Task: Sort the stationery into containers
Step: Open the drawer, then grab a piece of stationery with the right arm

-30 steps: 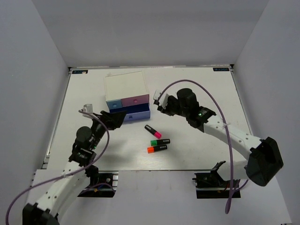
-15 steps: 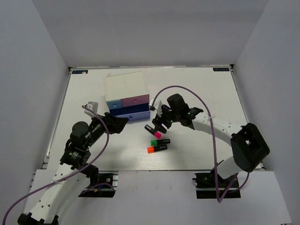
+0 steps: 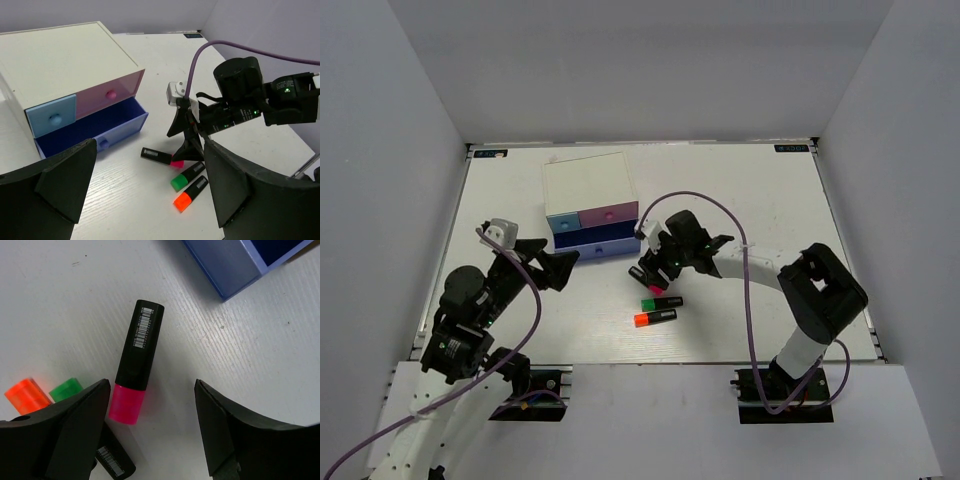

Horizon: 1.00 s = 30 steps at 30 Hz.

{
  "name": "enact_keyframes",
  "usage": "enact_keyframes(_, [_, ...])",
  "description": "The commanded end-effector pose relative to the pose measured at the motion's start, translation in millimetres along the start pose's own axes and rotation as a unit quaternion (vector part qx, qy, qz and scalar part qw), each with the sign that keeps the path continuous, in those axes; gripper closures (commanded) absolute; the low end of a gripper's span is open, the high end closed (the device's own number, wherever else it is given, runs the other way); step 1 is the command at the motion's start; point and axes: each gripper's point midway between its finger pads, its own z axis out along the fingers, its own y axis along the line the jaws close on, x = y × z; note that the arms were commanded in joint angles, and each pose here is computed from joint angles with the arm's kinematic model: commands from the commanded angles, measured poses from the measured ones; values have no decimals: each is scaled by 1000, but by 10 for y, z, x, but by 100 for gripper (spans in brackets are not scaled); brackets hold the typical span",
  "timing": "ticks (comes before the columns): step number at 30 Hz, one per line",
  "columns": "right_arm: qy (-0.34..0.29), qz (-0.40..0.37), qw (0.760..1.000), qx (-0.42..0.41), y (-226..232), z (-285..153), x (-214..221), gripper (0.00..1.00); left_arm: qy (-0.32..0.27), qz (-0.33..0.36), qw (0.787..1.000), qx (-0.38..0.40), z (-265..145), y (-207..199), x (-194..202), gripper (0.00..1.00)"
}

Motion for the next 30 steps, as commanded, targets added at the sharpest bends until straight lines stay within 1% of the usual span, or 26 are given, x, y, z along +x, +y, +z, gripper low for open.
enact_keyframes(1, [-26, -5, 999, 18, -37, 46, -157, 26, 14, 18, 1000, -10, -51, 58, 80, 2])
enact_keyframes(2, [-25, -5, 1000, 18, -31, 48, -150, 26, 9, 19, 1000, -9, -70, 48, 60, 2])
enact_keyframes(3, [-21, -5, 1000, 17, -15, 72, -128, 23, 9, 19, 1000, -9, -70, 48, 60, 2])
enact_keyframes(10, [1, -10, 1000, 12, 49, 191, 18, 19, 5, 19, 1000, -8, -87, 39, 42, 2])
enact_keyframes(16, [18, -24, 999, 14, 95, 280, 102, 19, 5, 19, 1000, -8, -87, 39, 42, 2])
enact_keyframes(21, [28, -45, 998, 19, 156, 308, 139, 31, 5, 19, 1000, -8, -87, 39, 42, 2])
enact_keyframes(22, [34, -52, 998, 19, 165, 315, 171, 37, 5, 19, 1000, -8, -87, 39, 42, 2])
enact_keyframes(25, [47, -66, 997, 10, 229, 334, 207, 48, 5, 19, 1000, -8, -87, 39, 42, 2])
enact_keyframes(26, [53, -71, 996, 3, 269, 339, 229, 57, 5, 19, 1000, -8, -87, 39, 42, 2])
enact_keyframes(27, [52, -77, 996, 2, 281, 346, 217, 60, 5, 19, 1000, -8, -87, 39, 42, 2])
enact_keyframes(28, [64, -89, 994, -18, 368, 331, 245, 63, 5, 19, 1000, -8, -87, 39, 42, 2])
enact_keyframes(29, [72, -94, 993, -27, 416, 320, 267, 69, 5, 19, 1000, -8, -87, 39, 42, 2])
enact_keyframes(30, [70, -103, 992, -36, 441, 304, 250, 72, 5, 19, 1000, -8, -87, 39, 42, 2])
